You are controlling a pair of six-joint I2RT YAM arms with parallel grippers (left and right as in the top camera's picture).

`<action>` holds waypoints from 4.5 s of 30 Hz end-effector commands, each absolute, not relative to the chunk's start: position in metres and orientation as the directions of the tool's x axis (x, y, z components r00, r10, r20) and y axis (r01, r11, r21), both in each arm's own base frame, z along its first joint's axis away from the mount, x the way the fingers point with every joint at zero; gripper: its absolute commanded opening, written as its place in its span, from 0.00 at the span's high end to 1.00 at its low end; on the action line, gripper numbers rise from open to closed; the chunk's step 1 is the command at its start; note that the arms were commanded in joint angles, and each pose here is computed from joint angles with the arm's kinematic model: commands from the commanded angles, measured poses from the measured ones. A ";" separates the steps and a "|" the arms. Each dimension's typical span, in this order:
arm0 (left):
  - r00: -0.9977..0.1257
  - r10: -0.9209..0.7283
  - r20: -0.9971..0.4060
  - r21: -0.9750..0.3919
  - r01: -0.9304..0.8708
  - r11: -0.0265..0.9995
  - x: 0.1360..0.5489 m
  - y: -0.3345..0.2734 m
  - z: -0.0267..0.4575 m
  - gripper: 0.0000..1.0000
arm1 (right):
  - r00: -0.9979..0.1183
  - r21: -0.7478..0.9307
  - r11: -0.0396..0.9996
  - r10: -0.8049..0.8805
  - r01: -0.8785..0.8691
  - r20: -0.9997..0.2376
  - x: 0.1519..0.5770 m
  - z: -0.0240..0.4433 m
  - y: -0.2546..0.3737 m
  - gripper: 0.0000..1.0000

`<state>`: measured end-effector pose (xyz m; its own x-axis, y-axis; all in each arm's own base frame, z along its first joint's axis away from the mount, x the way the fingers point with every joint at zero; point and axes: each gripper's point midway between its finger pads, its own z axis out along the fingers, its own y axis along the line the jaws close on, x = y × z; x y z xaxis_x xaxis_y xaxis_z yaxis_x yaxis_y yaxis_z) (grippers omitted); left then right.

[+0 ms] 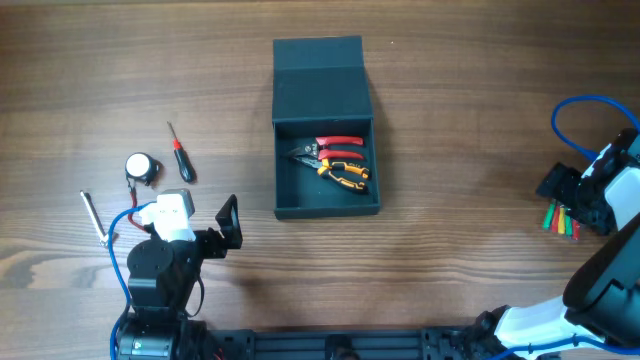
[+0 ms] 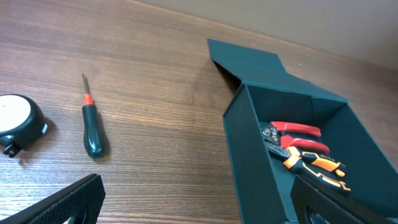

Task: Pack container
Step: 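Grasp the clear case of colored screwdrivers with the right gripper, then carry the screwdriver case into the green box and release it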

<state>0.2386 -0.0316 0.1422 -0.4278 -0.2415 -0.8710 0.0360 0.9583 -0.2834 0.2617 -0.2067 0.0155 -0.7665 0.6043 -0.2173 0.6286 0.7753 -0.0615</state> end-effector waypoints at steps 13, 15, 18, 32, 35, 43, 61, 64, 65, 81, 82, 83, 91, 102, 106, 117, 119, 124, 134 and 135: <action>-0.407 -0.257 -0.877 -0.293 0.027 0.956 0.240 -0.029 0.152 0.00 | -0.779 -0.027 0.802 0.570 0.596 -0.261 0.270 0.010 -0.204 0.00; -0.407 -0.257 -0.877 -0.293 0.027 0.956 0.240 -0.029 0.152 0.00 | -0.778 -0.027 0.802 0.570 0.597 -0.265 0.271 0.010 -0.205 0.00; -0.407 -0.257 -0.877 -0.293 0.027 0.956 0.240 -0.029 0.152 0.00 | -0.778 -0.027 0.802 0.570 0.596 -0.264 0.271 0.010 -0.204 0.00; -0.407 -0.257 -0.877 -0.293 0.027 0.956 0.240 -0.029 0.152 0.00 | -0.812 -0.029 0.828 0.541 0.560 -0.219 0.249 -0.018 -0.187 0.00; -0.407 -0.257 -0.877 -0.293 0.027 0.956 0.240 -0.029 0.152 0.00 | -0.810 -0.029 0.827 0.543 0.562 -0.219 0.249 -0.018 -0.187 0.02; -0.407 -0.257 -0.877 -0.293 0.027 0.956 0.240 -0.029 0.152 0.00 | -0.805 -0.027 0.821 0.551 0.570 -0.218 0.249 -0.018 -0.187 0.24; -0.407 -0.257 -0.877 -0.293 0.027 0.956 0.240 -0.029 0.152 0.00 | -0.783 -0.018 0.800 0.583 0.600 -0.218 0.249 -0.017 -0.187 0.50; -0.407 -0.257 -0.877 -0.293 0.027 0.956 0.240 -0.029 0.152 0.00 | -0.769 -0.013 0.787 0.599 0.617 -0.223 0.251 -0.016 -0.188 0.74; -0.407 -0.257 -0.877 -0.293 0.027 0.956 0.240 -0.029 0.152 0.00 | -0.768 -0.011 0.786 0.600 0.618 -0.225 0.252 -0.014 -0.189 0.80; -0.407 -0.257 -0.877 -0.293 0.027 0.956 0.240 -0.029 0.152 0.00 | -0.756 0.042 0.902 0.384 0.429 -0.530 0.333 0.135 -0.178 0.96; -0.407 -0.257 -0.877 -0.293 0.027 0.956 0.240 -0.029 0.152 0.00 | -0.757 0.025 0.925 0.326 0.380 -0.566 0.341 0.155 -0.168 0.96; -0.407 -0.257 -0.877 -0.293 0.027 0.956 0.240 -0.029 0.152 0.00 | -0.753 0.009 0.944 0.269 0.330 -0.600 0.349 0.176 -0.156 0.96; -0.407 -0.257 -0.876 -0.293 0.027 0.956 0.240 -0.030 0.152 0.00 | -0.535 -0.271 0.886 -0.447 -0.377 -0.716 0.374 0.298 0.021 0.96; -0.407 -0.257 -0.877 -0.293 0.027 0.956 0.240 -0.030 0.152 0.00 | -0.189 -0.330 0.456 -0.777 -0.827 -0.601 0.346 0.256 0.183 0.95; -0.407 -0.257 -0.877 -0.293 0.027 0.956 0.240 -0.030 0.152 0.00 | -0.128 -0.286 0.321 -0.835 -0.903 -0.535 0.338 0.217 0.216 0.96; -0.407 -0.257 -0.877 -0.293 0.027 0.956 0.240 -0.030 0.152 0.00 | -0.097 -0.100 0.145 -0.918 -0.984 -0.384 0.328 0.105 0.256 0.96; -0.407 -0.257 -0.877 -0.293 0.027 0.956 0.240 -0.030 0.152 0.00 | -0.105 -0.079 0.143 -0.924 -0.987 -0.368 0.328 0.093 0.256 0.96; -0.407 -0.257 -0.877 -0.293 0.027 0.956 0.240 -0.030 0.152 0.00 | -0.114 -0.054 0.142 -0.930 -0.988 -0.349 0.330 0.074 0.257 0.96; -0.407 -0.257 -0.877 -0.293 0.027 0.956 0.240 -0.029 0.152 0.00 | -0.108 -0.003 0.115 -0.943 -0.993 -0.314 0.324 0.047 0.255 0.96; -0.407 -0.257 -0.877 -0.293 0.027 0.956 0.240 -0.029 0.152 0.00 | -0.109 0.003 0.114 -0.942 -0.994 -0.316 0.322 0.047 0.255 0.96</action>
<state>0.2386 -0.0316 0.1422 -0.4278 -0.2415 -0.8710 0.0360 0.9583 -0.2834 0.3290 0.2510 0.0536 -0.1271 -0.9455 -0.2997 -0.9892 0.1429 -0.0315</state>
